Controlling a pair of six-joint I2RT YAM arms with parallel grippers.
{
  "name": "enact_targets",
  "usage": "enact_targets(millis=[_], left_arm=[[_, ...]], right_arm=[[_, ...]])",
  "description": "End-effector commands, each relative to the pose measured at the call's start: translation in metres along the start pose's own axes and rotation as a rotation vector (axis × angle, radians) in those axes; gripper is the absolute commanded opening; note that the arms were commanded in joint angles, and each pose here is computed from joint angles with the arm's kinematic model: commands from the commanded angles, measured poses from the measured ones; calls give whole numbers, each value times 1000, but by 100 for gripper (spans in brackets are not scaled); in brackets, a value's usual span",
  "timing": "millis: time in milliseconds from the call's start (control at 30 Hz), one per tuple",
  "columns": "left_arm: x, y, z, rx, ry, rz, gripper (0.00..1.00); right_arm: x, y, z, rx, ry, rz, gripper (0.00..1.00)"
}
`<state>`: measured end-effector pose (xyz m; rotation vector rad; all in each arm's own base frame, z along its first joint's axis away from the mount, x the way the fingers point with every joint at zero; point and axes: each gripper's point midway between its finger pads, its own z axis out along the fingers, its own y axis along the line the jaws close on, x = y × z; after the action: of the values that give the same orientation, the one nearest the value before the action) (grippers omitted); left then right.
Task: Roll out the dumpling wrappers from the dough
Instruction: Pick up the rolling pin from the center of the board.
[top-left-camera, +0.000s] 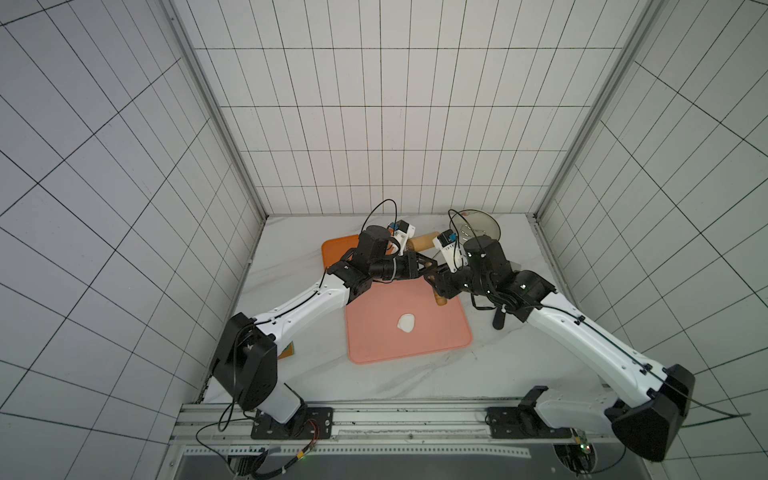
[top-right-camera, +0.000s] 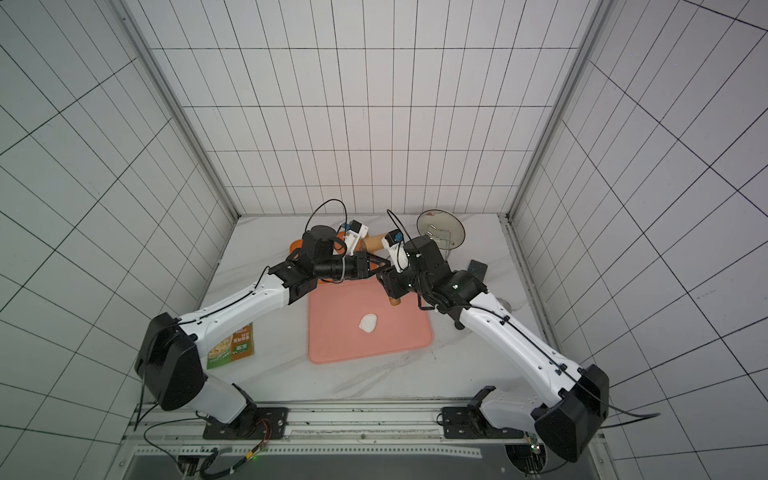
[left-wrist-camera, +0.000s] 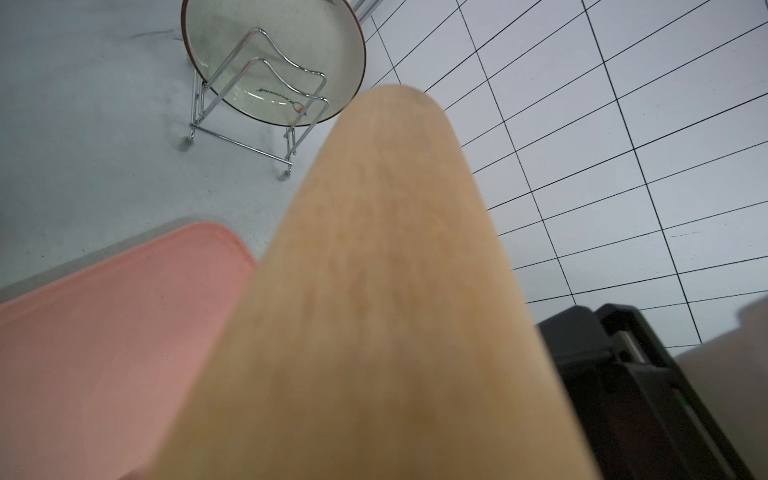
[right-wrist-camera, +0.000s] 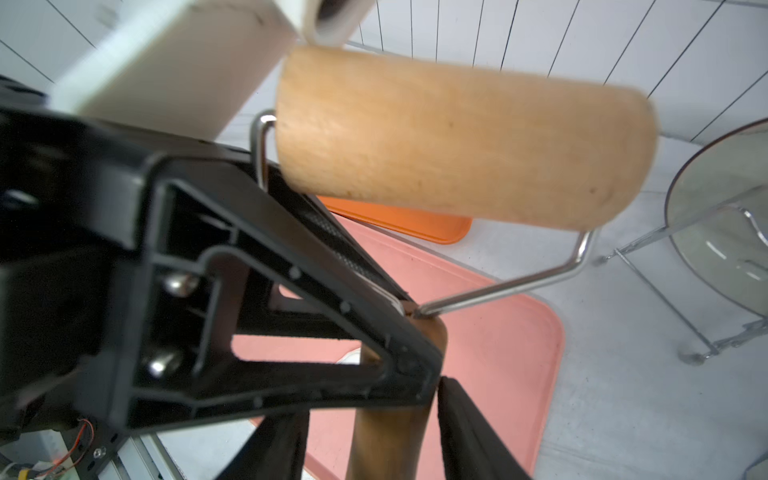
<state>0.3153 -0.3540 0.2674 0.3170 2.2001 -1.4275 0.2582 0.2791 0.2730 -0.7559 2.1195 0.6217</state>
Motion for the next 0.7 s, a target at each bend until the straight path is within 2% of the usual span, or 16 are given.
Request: enact_targets(millis=[0, 267, 400, 567, 667], left_arm=[[-8, -2, -6, 8, -33, 5, 0], [-27, 8, -24, -14, -114, -37, 0], [-40, 15, -33, 0, -163, -106, 0], [-59, 20, -47, 15, -228, -189, 0], [-68, 16, -53, 18, -248, -203, 0]], right_arm=[[0, 1, -2, -13, -28, 2, 55], [15, -2, -5, -5, -9, 40, 65], [20, -4, -5, -3, -24, 58, 69], [10, -7, -16, 13, -123, 59, 76], [3, -6, -20, 11, -164, 33, 76]])
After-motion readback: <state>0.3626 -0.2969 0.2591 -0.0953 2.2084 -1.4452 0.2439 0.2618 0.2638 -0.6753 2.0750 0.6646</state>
